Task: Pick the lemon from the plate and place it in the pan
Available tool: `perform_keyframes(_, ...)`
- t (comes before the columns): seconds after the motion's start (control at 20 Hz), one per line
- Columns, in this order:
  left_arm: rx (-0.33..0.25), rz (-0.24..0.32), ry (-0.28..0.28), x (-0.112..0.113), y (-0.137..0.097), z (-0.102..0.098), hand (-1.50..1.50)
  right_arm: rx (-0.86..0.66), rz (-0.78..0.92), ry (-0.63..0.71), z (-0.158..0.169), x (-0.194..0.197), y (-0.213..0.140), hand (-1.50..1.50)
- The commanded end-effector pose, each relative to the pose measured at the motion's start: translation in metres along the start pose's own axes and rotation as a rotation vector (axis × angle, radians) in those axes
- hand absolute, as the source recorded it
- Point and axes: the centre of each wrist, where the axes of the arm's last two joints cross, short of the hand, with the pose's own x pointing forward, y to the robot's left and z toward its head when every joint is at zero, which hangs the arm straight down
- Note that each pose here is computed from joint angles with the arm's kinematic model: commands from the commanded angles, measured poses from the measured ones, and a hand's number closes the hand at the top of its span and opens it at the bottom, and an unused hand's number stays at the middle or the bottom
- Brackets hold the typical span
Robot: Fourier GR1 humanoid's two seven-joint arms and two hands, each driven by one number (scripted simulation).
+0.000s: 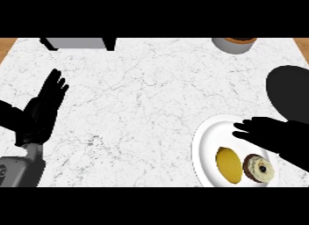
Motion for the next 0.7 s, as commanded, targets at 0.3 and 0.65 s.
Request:
perform_keyframes(0.3,-0.014,0.004,-0.015,-0.006,-0.005,0.012,0.00,-0.015,0.215,0.114,-0.003,0.042,0.017,-1.50)
perform_keyframes(0.65,0.009,0.003,-0.025,-0.004,0.001,0.008,0.00,-0.012,0.178,0.063,-0.028,0.066,0.008,-1.50)
